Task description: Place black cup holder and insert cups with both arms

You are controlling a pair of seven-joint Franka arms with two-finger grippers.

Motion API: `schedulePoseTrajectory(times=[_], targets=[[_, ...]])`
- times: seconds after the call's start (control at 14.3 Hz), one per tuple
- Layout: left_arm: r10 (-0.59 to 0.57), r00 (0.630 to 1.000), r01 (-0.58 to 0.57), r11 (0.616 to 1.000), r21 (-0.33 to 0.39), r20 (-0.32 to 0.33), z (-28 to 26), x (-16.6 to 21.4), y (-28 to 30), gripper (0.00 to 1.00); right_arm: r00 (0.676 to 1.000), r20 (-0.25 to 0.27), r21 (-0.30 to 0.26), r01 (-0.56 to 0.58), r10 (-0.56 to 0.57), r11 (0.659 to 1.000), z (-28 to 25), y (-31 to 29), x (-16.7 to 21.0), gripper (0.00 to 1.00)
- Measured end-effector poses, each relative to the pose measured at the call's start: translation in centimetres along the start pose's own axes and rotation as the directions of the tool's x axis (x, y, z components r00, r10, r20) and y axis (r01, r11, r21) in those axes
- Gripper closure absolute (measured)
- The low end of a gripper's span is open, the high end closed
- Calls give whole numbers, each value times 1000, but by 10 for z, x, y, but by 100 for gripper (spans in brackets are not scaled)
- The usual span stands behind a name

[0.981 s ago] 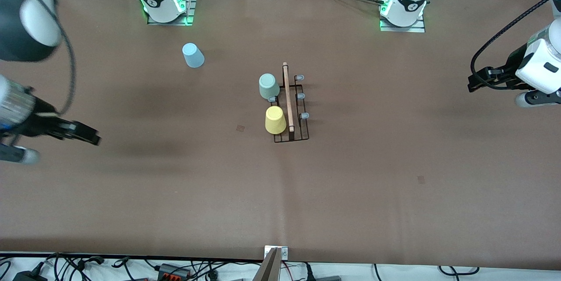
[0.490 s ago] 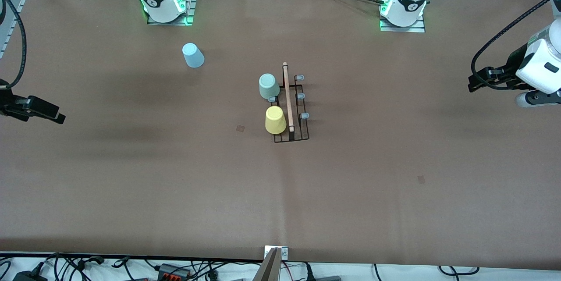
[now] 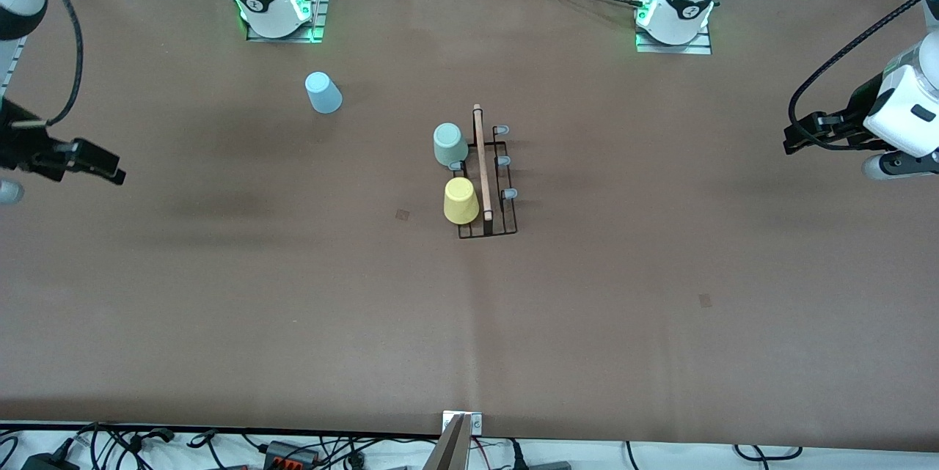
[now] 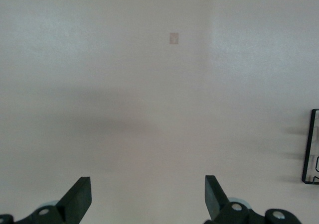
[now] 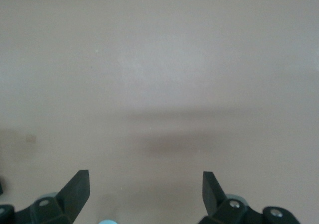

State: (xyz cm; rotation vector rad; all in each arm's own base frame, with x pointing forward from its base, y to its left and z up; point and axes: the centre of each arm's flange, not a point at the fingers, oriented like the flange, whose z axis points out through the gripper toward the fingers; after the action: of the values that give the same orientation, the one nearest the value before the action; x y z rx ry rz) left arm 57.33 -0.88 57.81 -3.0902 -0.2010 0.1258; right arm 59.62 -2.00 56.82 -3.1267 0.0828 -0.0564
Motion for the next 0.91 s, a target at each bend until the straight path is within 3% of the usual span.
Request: schedulePoseTrajectory(times=[0.21, 0.91], targets=[[0, 1000, 0, 1000, 0, 0, 0, 0, 0, 0, 1000, 6, 0, 0, 0, 1000, -5, 1, -27, 0], [0, 1000, 0, 1000, 0, 0, 0, 0, 0, 0, 999, 23, 0, 26, -26, 1000, -18, 6, -40, 0]])
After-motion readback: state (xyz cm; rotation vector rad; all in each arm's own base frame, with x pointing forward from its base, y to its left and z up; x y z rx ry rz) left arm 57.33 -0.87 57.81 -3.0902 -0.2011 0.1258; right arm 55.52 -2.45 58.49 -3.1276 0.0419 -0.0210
